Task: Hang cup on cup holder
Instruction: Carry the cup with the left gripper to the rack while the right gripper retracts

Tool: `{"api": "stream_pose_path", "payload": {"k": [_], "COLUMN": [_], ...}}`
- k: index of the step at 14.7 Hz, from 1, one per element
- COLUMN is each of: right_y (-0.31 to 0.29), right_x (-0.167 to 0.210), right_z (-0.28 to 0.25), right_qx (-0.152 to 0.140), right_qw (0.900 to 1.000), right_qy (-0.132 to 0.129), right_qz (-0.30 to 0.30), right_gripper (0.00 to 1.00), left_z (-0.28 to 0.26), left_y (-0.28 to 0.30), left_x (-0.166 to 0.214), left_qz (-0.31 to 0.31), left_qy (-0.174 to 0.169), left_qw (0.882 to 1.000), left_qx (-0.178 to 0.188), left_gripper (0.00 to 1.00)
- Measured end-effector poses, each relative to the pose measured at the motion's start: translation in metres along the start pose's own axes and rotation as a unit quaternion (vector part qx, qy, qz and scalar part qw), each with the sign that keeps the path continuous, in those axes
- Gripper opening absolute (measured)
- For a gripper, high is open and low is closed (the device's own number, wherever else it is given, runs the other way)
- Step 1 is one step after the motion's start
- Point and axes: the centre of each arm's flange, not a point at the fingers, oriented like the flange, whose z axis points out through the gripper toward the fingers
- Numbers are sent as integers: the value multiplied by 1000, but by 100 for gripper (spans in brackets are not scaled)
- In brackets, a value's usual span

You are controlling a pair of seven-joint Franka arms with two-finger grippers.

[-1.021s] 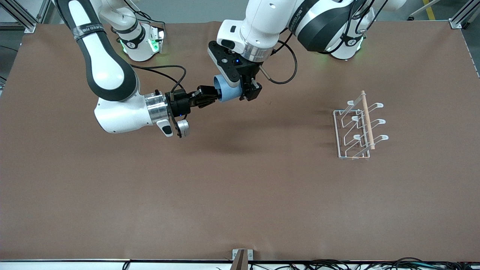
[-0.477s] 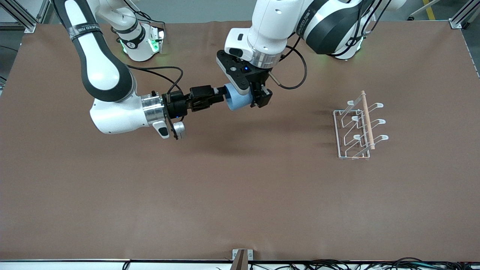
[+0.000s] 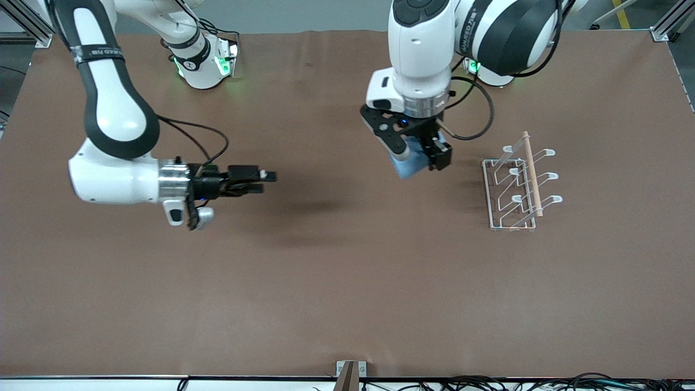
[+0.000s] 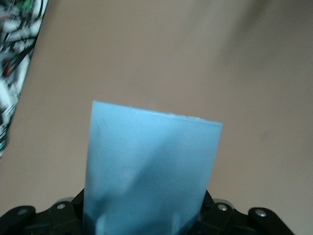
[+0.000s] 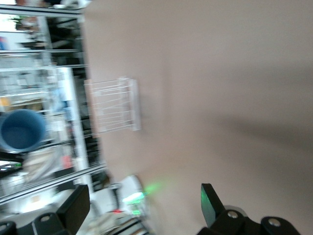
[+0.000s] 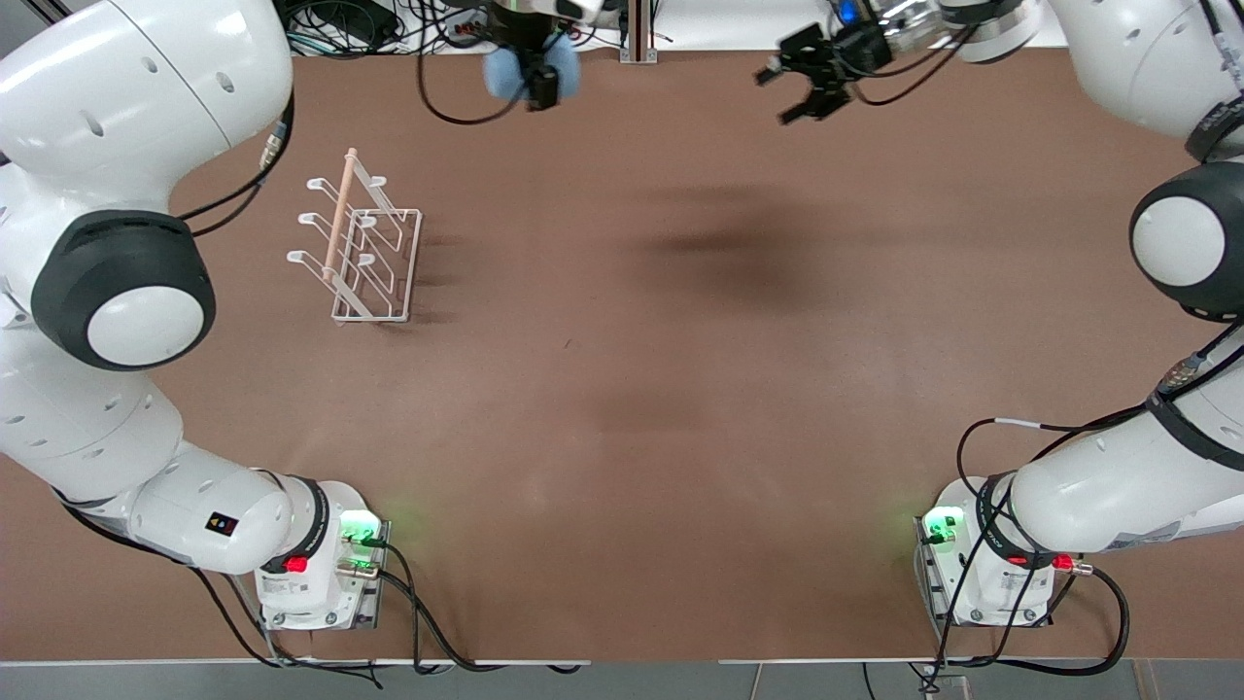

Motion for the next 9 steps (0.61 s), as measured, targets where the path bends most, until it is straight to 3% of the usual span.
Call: {"api": "stream_pose_path", "payload": {"k": [3,5,9], "right_y": [33,33,11], "right_x": [-4,-14,-31], "right_z": [-57,-96,-157], "right_qx": [-118,-175,-289], "right_qw": [993,984,954], "right_qy": [8,15,28], "right_qz": [-23,-40,-69], "right_gripper": [100,100,100], "left_z": [16,28,66], "left_y": [-25,-38,-54], "left_x": [-21,-32,-47], "left_qz": [22,39,63], "left_qy": [-78,-131,-222], "left_qw": [996,988,966], "left_qx": [45,72,114], "left_gripper": [77,77,77]}}
